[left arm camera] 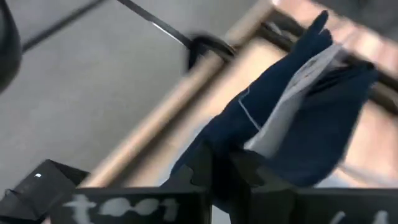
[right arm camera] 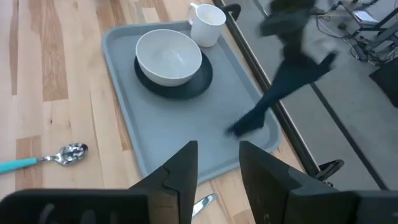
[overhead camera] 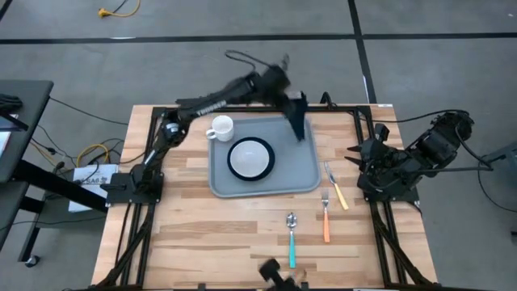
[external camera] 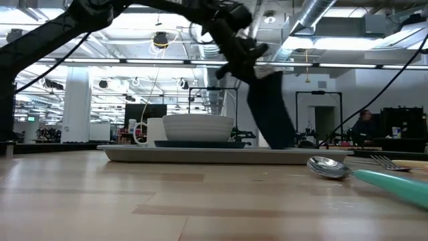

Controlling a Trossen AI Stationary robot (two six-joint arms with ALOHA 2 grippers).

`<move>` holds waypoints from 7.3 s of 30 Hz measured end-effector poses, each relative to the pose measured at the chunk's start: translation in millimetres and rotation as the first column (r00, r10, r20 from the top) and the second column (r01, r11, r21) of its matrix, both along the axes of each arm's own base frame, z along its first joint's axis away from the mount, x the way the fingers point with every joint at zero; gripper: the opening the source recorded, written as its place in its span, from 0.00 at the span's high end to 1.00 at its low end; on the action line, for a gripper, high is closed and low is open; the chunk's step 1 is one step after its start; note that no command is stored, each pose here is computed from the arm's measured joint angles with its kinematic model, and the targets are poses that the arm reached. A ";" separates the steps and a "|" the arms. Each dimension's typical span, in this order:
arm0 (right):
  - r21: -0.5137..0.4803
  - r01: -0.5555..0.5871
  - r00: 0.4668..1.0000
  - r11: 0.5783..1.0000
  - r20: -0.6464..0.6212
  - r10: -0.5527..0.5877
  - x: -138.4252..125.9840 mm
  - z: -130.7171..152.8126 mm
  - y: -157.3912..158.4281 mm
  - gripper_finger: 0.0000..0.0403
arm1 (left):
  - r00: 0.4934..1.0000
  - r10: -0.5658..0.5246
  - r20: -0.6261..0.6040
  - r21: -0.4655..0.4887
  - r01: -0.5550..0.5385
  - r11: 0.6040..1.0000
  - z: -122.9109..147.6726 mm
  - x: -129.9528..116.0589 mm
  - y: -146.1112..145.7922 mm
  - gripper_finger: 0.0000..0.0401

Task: Set up tray
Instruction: Put the blue napkin on the gray serving tray to the right of the green plate, then put the orange fork on top of the blue table napkin on the gray serving tray

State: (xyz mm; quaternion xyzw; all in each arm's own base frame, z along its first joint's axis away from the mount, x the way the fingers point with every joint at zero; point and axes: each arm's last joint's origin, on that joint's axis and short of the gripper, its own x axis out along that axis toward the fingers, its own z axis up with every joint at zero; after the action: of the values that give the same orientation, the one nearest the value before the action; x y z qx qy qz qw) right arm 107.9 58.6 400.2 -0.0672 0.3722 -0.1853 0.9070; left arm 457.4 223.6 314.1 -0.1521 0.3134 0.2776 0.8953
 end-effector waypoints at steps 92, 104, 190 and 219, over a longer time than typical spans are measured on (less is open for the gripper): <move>0.177 0.057 0.998 0.982 -0.023 -0.054 -0.2 -2.4 3.2 0.72 | 0.764 -0.526 -0.372 -0.348 0.411 0.843 -138.7 52.3 -119.4 0.90; 0.185 0.053 0.998 0.981 -0.031 -0.048 -0.3 -2.7 3.5 0.72 | 0.791 -0.509 -0.341 -0.371 0.384 0.846 -137.6 54.0 -120.7 0.74; 0.581 0.376 0.799 0.722 0.192 -0.570 213.9 -173.0 156.2 0.72 | 0.295 -0.791 0.536 0.400 0.736 0.545 -34.9 -328.5 -290.2 0.42; 0.278 0.846 0.533 0.456 -0.467 -0.705 146.9 -172.8 176.5 0.72 | 0.444 -0.738 0.508 0.410 0.629 0.660 -36.9 -374.7 -260.4 0.42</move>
State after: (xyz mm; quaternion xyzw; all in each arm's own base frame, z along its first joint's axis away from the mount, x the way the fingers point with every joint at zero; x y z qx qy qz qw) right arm 254.8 235.1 227.3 0.3097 0.5197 -0.4735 0.6401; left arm 82.7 -36.9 277.2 -0.0238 0.0009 -0.1533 0.9879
